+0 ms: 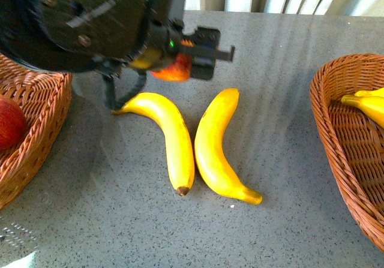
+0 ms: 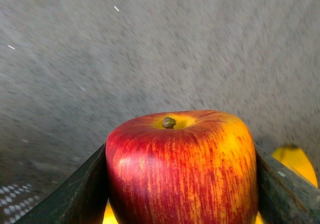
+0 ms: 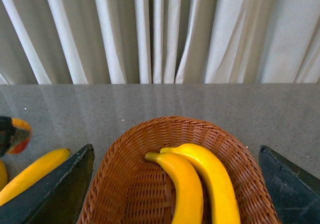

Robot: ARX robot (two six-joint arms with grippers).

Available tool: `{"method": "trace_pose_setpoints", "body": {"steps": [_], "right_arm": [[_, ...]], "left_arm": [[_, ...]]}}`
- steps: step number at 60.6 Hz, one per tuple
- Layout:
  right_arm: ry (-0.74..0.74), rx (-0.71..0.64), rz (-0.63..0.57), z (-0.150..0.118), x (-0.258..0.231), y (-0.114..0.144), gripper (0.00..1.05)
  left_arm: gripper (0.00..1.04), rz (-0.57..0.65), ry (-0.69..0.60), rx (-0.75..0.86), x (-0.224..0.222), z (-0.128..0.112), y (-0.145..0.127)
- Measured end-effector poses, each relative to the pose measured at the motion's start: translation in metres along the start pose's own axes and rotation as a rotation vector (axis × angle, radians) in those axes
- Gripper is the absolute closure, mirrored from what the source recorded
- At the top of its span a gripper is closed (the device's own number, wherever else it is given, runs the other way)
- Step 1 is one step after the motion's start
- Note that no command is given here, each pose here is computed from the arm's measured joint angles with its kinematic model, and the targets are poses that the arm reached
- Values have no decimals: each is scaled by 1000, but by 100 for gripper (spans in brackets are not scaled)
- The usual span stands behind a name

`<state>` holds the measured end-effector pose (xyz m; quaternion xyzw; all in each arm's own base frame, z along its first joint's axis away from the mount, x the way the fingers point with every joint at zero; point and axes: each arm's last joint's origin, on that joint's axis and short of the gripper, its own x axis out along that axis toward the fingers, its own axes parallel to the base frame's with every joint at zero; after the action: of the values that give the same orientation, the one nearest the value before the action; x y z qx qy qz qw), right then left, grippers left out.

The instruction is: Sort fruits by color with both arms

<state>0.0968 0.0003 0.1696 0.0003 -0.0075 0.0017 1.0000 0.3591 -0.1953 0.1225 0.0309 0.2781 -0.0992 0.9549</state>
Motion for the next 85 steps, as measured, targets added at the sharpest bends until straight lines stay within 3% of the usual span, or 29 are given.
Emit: {"method": "trace_pose_setpoints", "body": {"steps": [8,10,20,29,38,44,48,59,73,79,85], "right_arm": [[0,0,0,0,0,0,9],[0,0,0,0,0,0,9],[0,0,0,0,0,0,9],[0,0,0,0,0,0,9],[0,0,0,0,0,0,9],[0,0,0,0,0,0,9],[0,0,0,0,0,0,9],[0,0,0,0,0,0,9],[0,0,0,0,0,0,9],[0,0,0,0,0,0,9],[0,0,0,0,0,0,9]], "left_arm": [[37,110,-86,-45,-19,18,35],[37,164,-102,-66,-25,20,54],[37,290,-79,-121,-31,9,103],[37,358,-48,-148,-32,-5,128],[37,372,-33,-164,-32,-13,135],[15,361,-39,-173,-32,-16,133],[8,358,-47,-175,-33,-15,132],[9,357,-69,-179,-37,-14,132],[10,297,-209,-215,-64,4,130],[27,182,-440,-141,-79,-5,130],[43,177,-530,-100,-103,-25,131]]}}
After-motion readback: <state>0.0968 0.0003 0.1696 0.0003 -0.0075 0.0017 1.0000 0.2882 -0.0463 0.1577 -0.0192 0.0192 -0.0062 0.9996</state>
